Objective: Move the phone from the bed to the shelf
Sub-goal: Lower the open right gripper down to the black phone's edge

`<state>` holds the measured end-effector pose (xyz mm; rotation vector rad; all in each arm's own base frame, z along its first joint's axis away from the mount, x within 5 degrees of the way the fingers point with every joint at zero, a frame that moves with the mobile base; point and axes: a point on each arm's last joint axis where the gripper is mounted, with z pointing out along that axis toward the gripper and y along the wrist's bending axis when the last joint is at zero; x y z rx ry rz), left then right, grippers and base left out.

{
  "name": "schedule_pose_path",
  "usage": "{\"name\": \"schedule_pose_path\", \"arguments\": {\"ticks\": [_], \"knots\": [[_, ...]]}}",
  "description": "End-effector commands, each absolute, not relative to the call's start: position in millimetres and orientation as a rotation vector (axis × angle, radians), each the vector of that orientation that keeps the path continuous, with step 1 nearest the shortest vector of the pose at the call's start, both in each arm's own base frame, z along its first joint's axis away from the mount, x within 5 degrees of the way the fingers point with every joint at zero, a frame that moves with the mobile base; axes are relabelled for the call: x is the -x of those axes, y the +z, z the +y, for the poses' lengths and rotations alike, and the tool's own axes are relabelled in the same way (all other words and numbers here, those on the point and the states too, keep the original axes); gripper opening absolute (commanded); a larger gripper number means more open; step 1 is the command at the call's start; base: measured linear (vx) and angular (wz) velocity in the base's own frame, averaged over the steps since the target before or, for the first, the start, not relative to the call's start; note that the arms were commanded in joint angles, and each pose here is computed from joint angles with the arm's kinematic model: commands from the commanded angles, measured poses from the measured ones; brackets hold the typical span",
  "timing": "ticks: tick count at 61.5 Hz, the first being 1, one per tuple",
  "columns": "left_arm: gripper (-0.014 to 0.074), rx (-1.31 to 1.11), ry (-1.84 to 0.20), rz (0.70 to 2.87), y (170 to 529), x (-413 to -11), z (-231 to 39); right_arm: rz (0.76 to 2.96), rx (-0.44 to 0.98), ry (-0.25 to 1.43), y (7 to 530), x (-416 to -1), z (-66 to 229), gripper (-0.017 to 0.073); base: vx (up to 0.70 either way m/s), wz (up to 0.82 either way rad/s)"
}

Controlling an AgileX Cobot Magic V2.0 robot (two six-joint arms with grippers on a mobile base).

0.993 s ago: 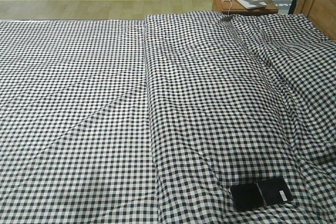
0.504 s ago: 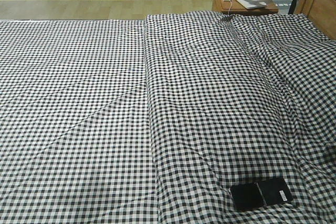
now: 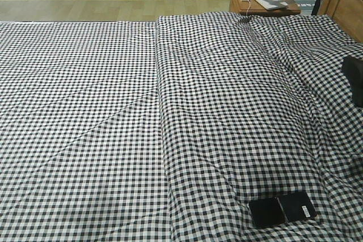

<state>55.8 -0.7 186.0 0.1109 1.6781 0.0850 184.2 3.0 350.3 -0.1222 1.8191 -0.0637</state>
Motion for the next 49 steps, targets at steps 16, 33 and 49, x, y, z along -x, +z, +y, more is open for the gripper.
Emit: {"name": "schedule_pose_path", "arguments": {"ticks": [16,33,49], "knots": [[0.0001,-0.097,0.073,1.580,200,-55,-1,1.773,0.123,-0.077,364,-184,2,0.0711,0.00,0.00],[0.0001,-0.097,0.073,1.580,200,-55,-1,1.870,0.049,-0.090,384,-185,-8,0.0707,0.00,0.00],[0.0001,-0.097,0.073,1.580,200,-55,-1,2.033,-0.240,-0.239,379,-215,-71,0.0701,0.00,0.00]]}}
